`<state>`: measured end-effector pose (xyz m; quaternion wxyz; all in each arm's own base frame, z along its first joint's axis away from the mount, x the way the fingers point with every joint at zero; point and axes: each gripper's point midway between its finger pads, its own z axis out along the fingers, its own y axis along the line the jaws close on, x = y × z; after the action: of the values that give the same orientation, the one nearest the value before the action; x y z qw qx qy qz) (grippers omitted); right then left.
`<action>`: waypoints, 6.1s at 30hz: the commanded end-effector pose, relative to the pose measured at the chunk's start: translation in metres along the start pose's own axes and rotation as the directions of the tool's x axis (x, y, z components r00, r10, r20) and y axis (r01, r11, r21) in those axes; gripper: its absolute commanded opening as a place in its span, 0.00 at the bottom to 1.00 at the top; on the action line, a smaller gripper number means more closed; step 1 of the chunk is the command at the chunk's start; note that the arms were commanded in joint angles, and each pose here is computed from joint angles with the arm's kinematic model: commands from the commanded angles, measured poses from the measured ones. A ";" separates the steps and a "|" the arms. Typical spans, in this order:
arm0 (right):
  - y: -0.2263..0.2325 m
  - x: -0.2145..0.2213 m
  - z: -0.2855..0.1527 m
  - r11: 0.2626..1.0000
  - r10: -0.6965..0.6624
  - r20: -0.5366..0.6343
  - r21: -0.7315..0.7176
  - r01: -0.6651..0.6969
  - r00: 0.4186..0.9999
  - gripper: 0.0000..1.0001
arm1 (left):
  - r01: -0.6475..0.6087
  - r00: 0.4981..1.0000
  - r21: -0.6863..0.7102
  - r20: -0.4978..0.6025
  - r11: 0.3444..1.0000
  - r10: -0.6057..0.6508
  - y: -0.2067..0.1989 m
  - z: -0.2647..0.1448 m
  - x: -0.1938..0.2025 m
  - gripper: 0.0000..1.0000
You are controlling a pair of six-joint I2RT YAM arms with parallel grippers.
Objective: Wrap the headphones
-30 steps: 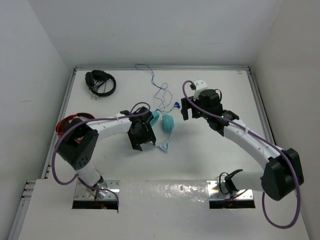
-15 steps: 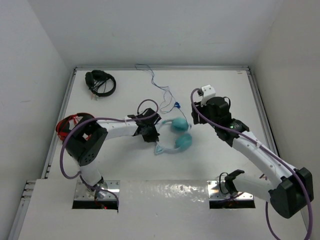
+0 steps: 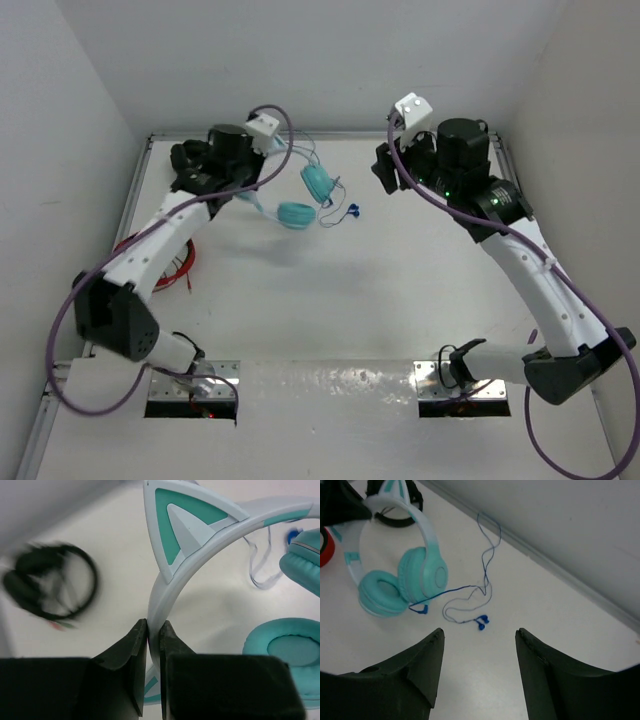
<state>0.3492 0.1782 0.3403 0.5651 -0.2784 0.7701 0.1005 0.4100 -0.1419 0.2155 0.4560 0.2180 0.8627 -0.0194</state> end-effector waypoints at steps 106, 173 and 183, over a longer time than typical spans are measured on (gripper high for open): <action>0.031 -0.014 0.298 0.950 0.311 0.433 -0.133 -0.281 0.846 0.64 | 0.585 0.716 0.309 0.237 0.749 -0.657 0.090 -0.102 -0.183 0.00; 0.093 0.049 0.251 0.857 0.372 0.107 -0.421 -0.297 0.922 0.90 | 0.163 0.789 0.333 0.521 0.929 -0.325 0.039 -0.138 -0.277 0.00; 0.019 0.139 0.207 0.875 0.452 0.012 -0.200 -0.441 0.892 0.91 | 0.140 0.795 0.287 0.538 0.948 -0.280 0.047 -0.131 -0.277 0.00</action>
<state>0.4670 0.2558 0.0712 0.4425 -0.1280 0.8299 0.3149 0.4658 -0.1734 0.4740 0.6046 0.1604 0.7446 -0.2330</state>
